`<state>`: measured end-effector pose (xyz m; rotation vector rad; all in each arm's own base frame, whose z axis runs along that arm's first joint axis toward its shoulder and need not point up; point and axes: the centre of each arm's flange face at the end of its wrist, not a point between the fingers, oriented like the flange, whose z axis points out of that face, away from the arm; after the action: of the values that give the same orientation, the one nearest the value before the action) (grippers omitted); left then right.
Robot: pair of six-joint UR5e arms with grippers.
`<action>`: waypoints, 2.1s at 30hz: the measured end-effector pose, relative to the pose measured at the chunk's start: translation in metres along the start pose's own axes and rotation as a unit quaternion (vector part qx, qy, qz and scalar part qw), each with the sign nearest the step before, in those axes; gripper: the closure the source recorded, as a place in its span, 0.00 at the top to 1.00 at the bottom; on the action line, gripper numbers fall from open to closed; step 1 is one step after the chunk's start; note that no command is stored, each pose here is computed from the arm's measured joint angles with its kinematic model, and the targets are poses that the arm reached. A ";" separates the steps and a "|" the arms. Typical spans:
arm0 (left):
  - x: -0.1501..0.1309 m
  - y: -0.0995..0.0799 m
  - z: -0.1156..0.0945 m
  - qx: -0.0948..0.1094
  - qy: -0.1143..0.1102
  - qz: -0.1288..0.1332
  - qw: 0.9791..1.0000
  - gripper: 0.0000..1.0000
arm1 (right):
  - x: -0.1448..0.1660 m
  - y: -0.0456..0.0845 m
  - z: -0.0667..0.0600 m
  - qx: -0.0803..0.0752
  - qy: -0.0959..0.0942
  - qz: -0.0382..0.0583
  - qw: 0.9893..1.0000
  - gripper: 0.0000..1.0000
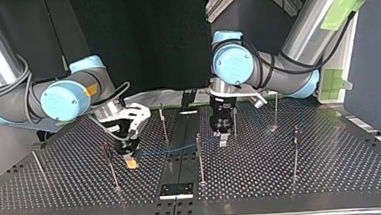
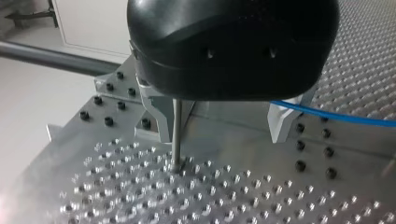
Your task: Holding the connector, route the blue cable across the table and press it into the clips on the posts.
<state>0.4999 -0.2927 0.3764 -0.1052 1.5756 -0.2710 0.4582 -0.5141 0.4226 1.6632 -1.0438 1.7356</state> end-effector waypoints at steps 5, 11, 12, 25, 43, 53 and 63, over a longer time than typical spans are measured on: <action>-0.003 -0.005 -0.020 0.009 0.000 0.000 1.000 1.00 | 0.011 -0.002 -0.006 0.001 0.008 -0.001 1.000 0.00; -0.006 -0.009 -0.045 0.018 -0.001 -0.001 1.000 1.00 | 0.012 -0.003 -0.007 0.001 0.007 -0.001 1.000 0.00; -0.006 -0.010 -0.050 0.019 -0.001 -0.001 1.000 1.00 | 0.012 -0.003 -0.007 0.001 0.007 -0.001 1.000 0.00; -0.020 -0.027 -0.101 0.044 -0.005 0.018 0.999 1.00 | 0.011 0.000 -0.014 -0.009 -0.002 -0.005 1.000 0.00; -0.019 -0.094 -0.108 0.048 -0.015 0.039 0.998 1.00 | 0.008 0.003 -0.019 -0.015 -0.007 -0.008 1.000 0.00; -0.004 -0.129 -0.105 0.039 -0.003 0.052 0.998 1.00 | 0.010 0.003 -0.020 -0.015 -0.006 -0.008 1.000 0.00; -0.002 -0.131 -0.075 0.005 0.000 0.063 0.998 1.00 | 0.011 0.004 -0.020 -0.016 -0.005 -0.008 1.000 0.00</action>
<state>0.4117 -0.4110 0.4093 0.0032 1.5735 -0.1801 0.4422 -0.5012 0.4336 1.6572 -1.0532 1.6935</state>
